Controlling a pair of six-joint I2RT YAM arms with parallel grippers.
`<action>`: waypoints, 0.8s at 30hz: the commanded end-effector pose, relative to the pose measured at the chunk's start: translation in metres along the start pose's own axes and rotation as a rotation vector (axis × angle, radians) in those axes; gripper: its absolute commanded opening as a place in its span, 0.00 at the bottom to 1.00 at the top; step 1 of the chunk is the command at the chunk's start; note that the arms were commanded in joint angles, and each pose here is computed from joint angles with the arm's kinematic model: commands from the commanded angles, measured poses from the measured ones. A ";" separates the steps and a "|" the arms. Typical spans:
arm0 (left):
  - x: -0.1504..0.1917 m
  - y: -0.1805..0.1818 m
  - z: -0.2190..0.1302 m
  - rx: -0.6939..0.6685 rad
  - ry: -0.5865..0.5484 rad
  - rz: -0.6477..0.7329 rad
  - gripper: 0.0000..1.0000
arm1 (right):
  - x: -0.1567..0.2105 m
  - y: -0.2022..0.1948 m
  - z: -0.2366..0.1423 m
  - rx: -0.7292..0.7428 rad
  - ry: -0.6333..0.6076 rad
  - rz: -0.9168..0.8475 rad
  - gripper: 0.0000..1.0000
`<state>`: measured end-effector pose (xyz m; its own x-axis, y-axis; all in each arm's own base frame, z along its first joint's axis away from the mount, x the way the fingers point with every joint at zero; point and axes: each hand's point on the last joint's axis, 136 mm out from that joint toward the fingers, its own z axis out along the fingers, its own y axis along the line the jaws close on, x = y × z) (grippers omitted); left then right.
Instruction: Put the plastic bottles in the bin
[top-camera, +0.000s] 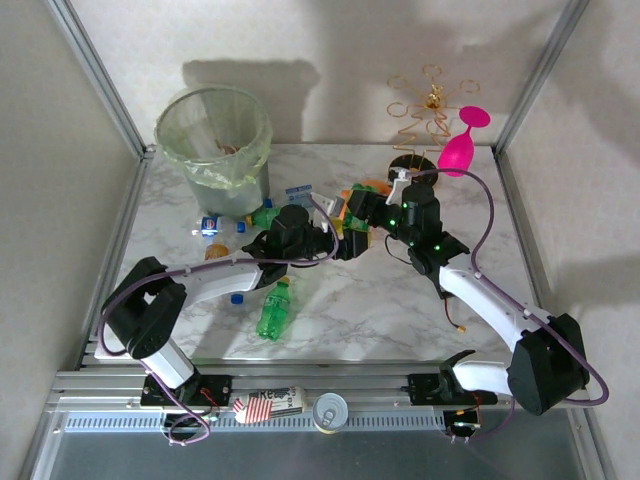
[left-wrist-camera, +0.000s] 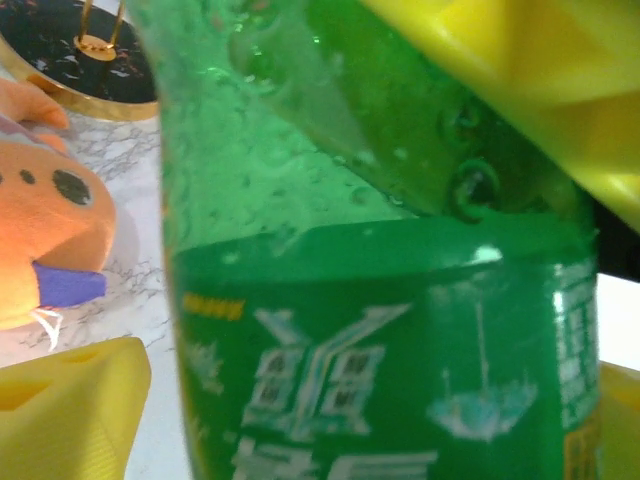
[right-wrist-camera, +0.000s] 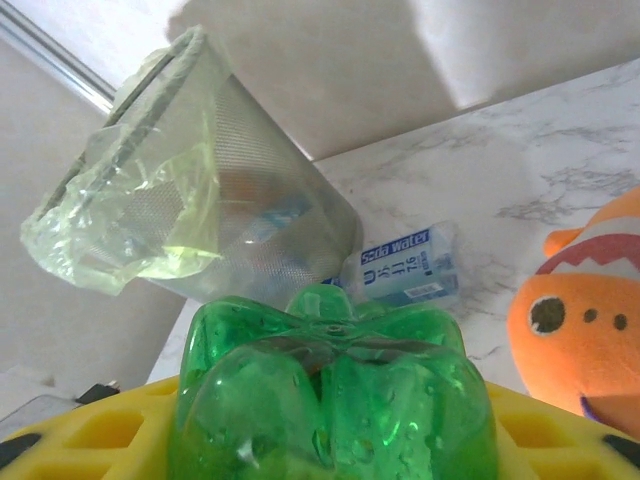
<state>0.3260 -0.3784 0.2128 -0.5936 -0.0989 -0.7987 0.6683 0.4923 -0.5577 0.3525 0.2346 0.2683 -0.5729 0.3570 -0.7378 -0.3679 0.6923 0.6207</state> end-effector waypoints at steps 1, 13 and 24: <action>-0.008 -0.006 0.003 0.020 -0.015 0.019 0.86 | 0.003 0.012 -0.003 -0.070 0.015 0.018 0.53; -0.016 -0.012 -0.001 0.041 -0.042 -0.007 0.53 | 0.011 0.013 -0.007 -0.090 0.028 0.038 0.55; -0.020 -0.006 -0.013 -0.005 -0.059 -0.039 0.46 | -0.020 0.011 -0.028 -0.001 -0.077 -0.005 0.88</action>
<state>0.3236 -0.3790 0.2226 -0.6030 -0.1251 -0.7879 0.6645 0.4676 -0.5829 0.3390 0.2284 0.2751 -0.5737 0.3788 -0.7263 -0.3724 0.6692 0.6431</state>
